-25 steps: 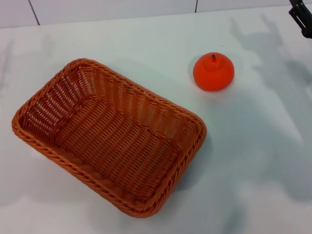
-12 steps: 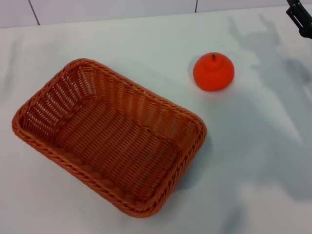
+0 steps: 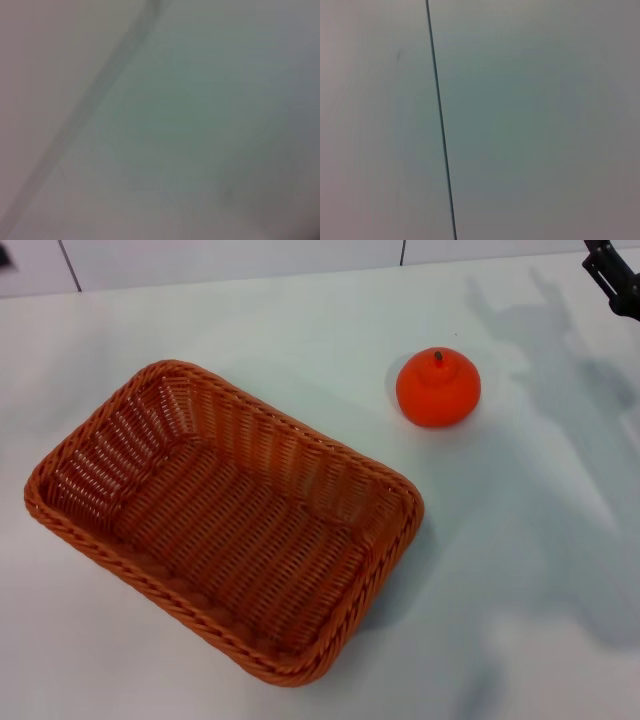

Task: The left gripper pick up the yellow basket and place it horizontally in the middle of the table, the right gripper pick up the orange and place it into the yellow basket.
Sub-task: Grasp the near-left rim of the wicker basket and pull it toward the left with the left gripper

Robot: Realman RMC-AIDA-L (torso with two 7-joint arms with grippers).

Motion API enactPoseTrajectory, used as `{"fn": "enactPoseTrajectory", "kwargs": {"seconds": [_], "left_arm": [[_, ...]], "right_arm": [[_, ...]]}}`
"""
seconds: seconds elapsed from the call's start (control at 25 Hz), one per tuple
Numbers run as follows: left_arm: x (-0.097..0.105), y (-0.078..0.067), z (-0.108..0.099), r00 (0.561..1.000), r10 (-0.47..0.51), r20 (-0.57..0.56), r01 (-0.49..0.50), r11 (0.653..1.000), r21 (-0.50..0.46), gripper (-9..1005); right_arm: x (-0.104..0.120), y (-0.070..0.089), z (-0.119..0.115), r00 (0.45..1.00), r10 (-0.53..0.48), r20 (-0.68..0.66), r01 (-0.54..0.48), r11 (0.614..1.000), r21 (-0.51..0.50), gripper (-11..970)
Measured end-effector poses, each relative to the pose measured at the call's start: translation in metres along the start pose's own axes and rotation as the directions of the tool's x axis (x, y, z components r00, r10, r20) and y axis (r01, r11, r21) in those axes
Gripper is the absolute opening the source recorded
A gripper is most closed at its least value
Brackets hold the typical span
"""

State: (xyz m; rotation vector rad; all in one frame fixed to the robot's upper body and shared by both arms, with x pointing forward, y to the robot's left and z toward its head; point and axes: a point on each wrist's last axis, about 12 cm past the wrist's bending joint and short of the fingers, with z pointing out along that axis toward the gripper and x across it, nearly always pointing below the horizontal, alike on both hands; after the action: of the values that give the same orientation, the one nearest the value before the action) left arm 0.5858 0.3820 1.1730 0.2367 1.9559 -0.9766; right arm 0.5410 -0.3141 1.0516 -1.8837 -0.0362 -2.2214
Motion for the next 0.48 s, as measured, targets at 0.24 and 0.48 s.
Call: {"fn": "enactPoseTrajectory", "kwargs": {"seconds": [0.24, 0.48], "left_arm": [[-0.023, -0.019, 0.029, 0.92, 0.105, -0.378, -0.108, 0.994, 0.014, 908], [-0.02, -0.038, 0.053, 0.772, 0.231, -0.593, -0.264, 0.964, 0.032, 909]], "right_arm": [[0.0, -0.002, 0.003, 1.0, -0.001, -0.001, 0.001, 1.0, 0.011, 945], [0.0, -0.004, 0.003, 1.0, 0.014, 0.003, -0.014, 1.0, 0.021, 945]]}}
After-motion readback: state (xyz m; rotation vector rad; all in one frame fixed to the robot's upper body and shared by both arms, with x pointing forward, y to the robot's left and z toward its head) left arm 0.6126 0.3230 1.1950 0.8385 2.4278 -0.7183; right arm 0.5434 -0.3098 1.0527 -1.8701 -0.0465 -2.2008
